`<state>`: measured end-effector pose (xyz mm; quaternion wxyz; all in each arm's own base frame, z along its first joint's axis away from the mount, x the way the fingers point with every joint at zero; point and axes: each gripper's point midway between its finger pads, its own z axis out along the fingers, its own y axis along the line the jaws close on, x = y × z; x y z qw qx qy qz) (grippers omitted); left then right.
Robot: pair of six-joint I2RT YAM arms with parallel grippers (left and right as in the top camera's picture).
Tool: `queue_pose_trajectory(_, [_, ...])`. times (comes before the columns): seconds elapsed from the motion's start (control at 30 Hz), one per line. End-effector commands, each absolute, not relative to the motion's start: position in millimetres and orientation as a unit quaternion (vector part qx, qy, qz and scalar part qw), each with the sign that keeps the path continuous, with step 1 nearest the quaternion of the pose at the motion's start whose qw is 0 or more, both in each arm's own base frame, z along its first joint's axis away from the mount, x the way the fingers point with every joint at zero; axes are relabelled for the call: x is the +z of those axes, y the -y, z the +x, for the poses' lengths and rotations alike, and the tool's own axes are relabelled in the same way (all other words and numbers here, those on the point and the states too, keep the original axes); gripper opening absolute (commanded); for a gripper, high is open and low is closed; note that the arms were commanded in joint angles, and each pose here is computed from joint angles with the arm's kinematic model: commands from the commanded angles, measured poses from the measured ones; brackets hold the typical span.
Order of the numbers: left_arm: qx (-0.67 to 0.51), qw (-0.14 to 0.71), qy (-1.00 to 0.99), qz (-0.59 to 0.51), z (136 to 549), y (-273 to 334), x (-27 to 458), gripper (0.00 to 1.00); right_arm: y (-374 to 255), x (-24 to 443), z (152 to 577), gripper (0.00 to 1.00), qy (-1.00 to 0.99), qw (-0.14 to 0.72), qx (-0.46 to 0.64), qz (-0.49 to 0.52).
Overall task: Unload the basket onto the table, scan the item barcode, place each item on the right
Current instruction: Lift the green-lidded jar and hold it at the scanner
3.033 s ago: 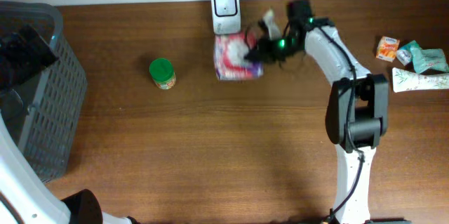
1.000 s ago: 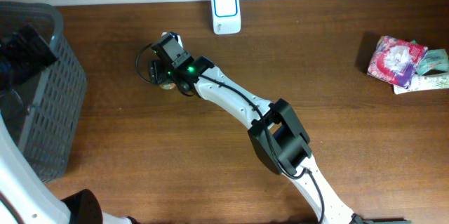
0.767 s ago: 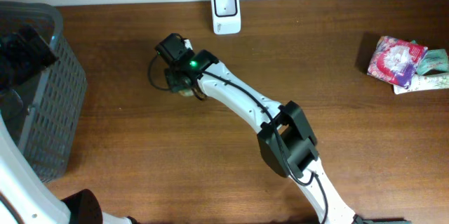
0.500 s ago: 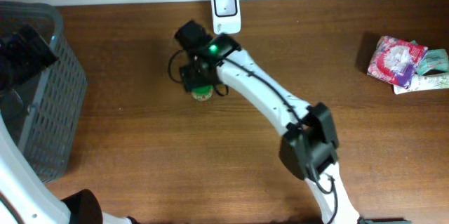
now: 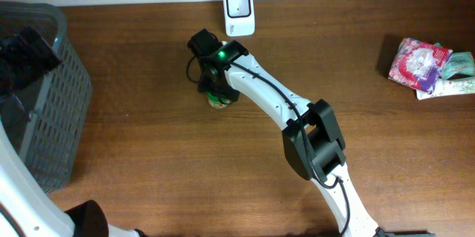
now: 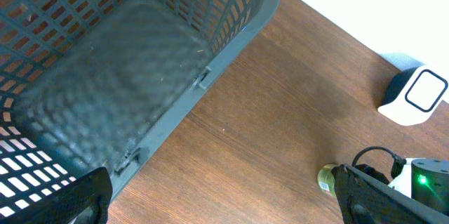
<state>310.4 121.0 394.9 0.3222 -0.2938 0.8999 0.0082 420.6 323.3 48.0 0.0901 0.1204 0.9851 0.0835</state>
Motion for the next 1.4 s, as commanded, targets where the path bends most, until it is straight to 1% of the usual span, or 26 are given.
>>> queue_pose_trajectory(0.0, [0.006,0.326,-0.897,-0.299,308.1,-121.0,397.2,0.99,-311.7,39.4,408.8,0.59,-0.992,0.071,0.050,0.092])
queue_pose_trajectory(0.1, [0.006,0.326,-0.897,-0.299,308.1,-121.0,397.2,0.99,-310.0,70.8,414.0,0.59,-0.993,0.086,0.059,0.062])
queue_pose_trajectory(0.17, [0.006,0.326,-0.897,-0.299,308.1,-121.0,397.2,0.99,-300.1,116.0,426.7,0.59,-0.989,0.106,0.083,0.059])
queue_pose_trajectory(0.2, [0.006,0.326,-0.897,-0.299,308.1,-121.0,397.2,0.99,-283.2,146.3,431.8,0.56,-0.986,0.095,0.110,0.078])
queue_pose_trajectory(0.23, [0.006,0.326,-0.897,-0.299,308.1,-121.0,397.2,0.99,-273.7,167.8,433.8,0.55,-0.982,0.070,0.164,0.061])
queue_pose_trajectory(0.27, [0.006,0.326,-0.897,-0.299,308.1,-121.0,397.2,0.99,-271.3,178.8,433.4,0.55,-0.975,0.049,0.212,0.048])
queue_pose_trajectory(0.3, [0.006,0.326,-0.897,-0.299,308.1,-121.0,397.2,0.99,-268.8,191.0,433.1,0.55,-0.957,0.018,0.287,0.025])
queue_pose_trajectory(0.33, [0.006,0.326,-0.897,-0.299,308.1,-121.0,397.2,0.99,-256.3,206.8,432.5,0.55,-0.929,-0.022,0.368,0.029])
queue_pose_trajectory(0.37, [0.006,0.326,-0.897,-0.299,308.1,-121.0,397.2,0.99,-237.0,221.8,438.8,0.54,-0.903,-0.039,0.425,0.048])
queue_pose_trajectory(0.4, [0.006,0.326,-0.897,-0.299,308.1,-121.0,397.2,0.99,-220.0,240.9,445.3,0.54,-0.871,-0.045,0.486,0.057])
queue_pose_trajectory(0.43, [0.006,0.326,-0.897,-0.299,308.1,-121.0,397.2,0.99,-204.7,253.2,447.4,0.54,-0.849,-0.049,0.523,0.064])
queue_pose_trajectory(0.5, [0.006,0.326,-0.897,-0.299,308.1,-121.0,397.2,0.99,-188.4,268.2,443.4,0.54,-0.820,-0.063,0.564,0.075])
queue_pose_trajectory(0.57, [0.006,0.326,-0.897,-0.299,308.1,-121.0,397.2,0.99,-190.9,277.8,438.0,0.54,-0.802,-0.080,0.586,0.080])
queue_pose_trajectory(0.77, [0.006,0.326,-0.897,-0.299,308.1,-121.0,397.2,0.99,-210.0,278.5,431.8,0.54,-0.803,-0.084,0.587,0.056])
queue_pose_trajectory(0.83, [0.006,0.326,-0.897,-0.299,308.1,-121.0,397.2,0.99,-206.9,264.7,438.5,0.53,-0.829,-0.061,0.554,0.048])
queue_pose_trajectory(0.9, [0.006,0.326,-0.897,-0.299,308.1,-121.0,397.2,0.99,-198.0,225.3,454.3,0.53,-0.897,-0.004,0.440,0.034])
queue_pose_trajectory(0.93, [0.006,0.326,-0.897,-0.299,308.1,-121.0,397.2,0.99,-191.1,203.7,467.1,0.52,-0.934,0.038,0.356,0.025])
queue_pose_trajectory(0.97, [0.006,0.326,-0.897,-0.299,308.1,-121.0,397.2,0.99,-192.9,192.4,481.5,0.49,-0.954,0.086,0.288,0.007])
queue_pose_trajectory(1.0, [0.006,0.326,-0.897,-0.299,308.1,-121.0,397.2,0.99,-196.7,188.1,497.0,0.47,-0.963,0.136,0.233,-0.008])
queue_pose_trajectory(1.03, [0.006,0.326,-0.897,-0.299,308.1,-121.0,397.2,0.99,-202.1,189.5,512.4,0.48,-0.964,0.185,0.190,-0.020])
queue_pose_trajectory(1.07, [0.006,0.326,-0.897,-0.299,308.1,-121.0,397.2,0.99,-205.2,194.1,526.0,0.48,-0.960,0.226,0.162,-0.024])
queue_pose_trajectory(1.1, [0.006,0.326,-0.897,-0.299,308.1,-121.0,397.2,0.99,-213.6,207.2,549.2,0.48,-0.946,0.293,0.135,-0.026])
queue_pose_trajectory(1.2, [0.006,0.326,-0.897,-0.299,308.1,-121.0,397.2,0.99,-226.1,242.8,595.3,0.48,-0.900,0.413,0.139,-0.019])
queue_pose_trajectory(1.23, [0.006,0.326,-0.897,-0.299,308.1,-121.0,397.2,0.99,-227.8,245.2,606.2,0.48,-0.890,0.433,0.142,-0.016])
queue_pose_trajectory(1.3, [0.006,0.326,-0.897,-0.299,308.1,-121.0,397.2,0.99,-230.8,242.3,632.0,0.48,-0.868,0.477,0.135,-0.014])
queue_pose_trajectory(1.37, [0.006,0.326,-0.897,-0.299,308.1,-121.0,397.2,0.99,-240.8,223.5,658.4,0.48,-0.846,0.517,0.118,-0.059])
